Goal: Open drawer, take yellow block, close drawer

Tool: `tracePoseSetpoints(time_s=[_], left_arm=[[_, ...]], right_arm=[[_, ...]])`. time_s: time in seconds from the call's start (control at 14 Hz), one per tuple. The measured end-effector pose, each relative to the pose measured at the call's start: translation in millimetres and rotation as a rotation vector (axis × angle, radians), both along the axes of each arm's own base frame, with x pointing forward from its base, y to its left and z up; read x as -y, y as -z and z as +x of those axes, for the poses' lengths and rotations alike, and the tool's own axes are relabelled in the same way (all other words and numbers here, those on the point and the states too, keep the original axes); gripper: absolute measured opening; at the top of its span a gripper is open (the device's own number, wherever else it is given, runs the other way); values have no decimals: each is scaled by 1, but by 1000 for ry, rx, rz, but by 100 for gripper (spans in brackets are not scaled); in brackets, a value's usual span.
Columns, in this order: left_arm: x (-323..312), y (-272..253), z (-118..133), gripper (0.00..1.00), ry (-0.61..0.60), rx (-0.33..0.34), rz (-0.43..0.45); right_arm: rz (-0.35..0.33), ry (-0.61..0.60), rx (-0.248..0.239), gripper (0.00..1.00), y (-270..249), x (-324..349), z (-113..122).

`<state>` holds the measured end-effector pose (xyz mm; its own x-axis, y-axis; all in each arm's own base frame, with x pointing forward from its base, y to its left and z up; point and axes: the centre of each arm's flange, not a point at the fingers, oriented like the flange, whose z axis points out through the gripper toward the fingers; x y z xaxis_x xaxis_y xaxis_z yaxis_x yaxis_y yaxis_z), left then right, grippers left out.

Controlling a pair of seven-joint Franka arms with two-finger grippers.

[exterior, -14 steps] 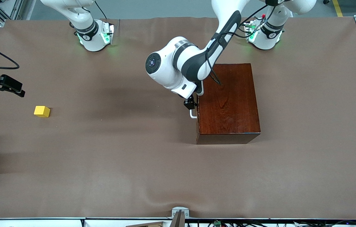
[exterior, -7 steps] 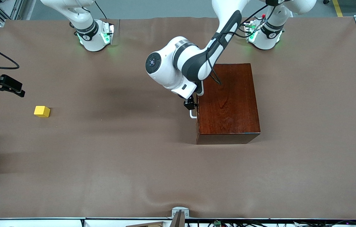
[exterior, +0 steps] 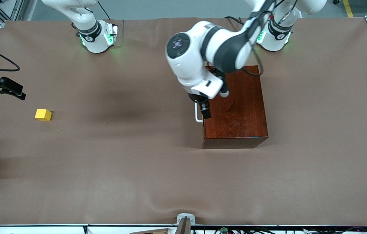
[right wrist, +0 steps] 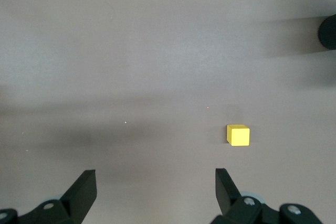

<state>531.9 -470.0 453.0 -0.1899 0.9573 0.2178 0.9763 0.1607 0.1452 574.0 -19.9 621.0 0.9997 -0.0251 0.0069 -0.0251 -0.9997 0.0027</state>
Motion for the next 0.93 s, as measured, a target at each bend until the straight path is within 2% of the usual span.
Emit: tracePoseSetpoints(time_s=[0.14, 0.36, 0.71, 0.93], left_arm=[[-31, -17, 24, 100, -12, 9, -31], [-85, -36, 57, 100, 0, -25, -86], [-192, -32, 113, 100, 14, -85, -112], [-254, -32, 130, 100, 63, -126, -130]], right_arm=[[0, 0, 0, 100, 0, 0, 0], [0, 0, 0, 100, 0, 0, 0], [0, 0, 0, 100, 0, 0, 0], [0, 0, 0, 100, 0, 0, 0]])
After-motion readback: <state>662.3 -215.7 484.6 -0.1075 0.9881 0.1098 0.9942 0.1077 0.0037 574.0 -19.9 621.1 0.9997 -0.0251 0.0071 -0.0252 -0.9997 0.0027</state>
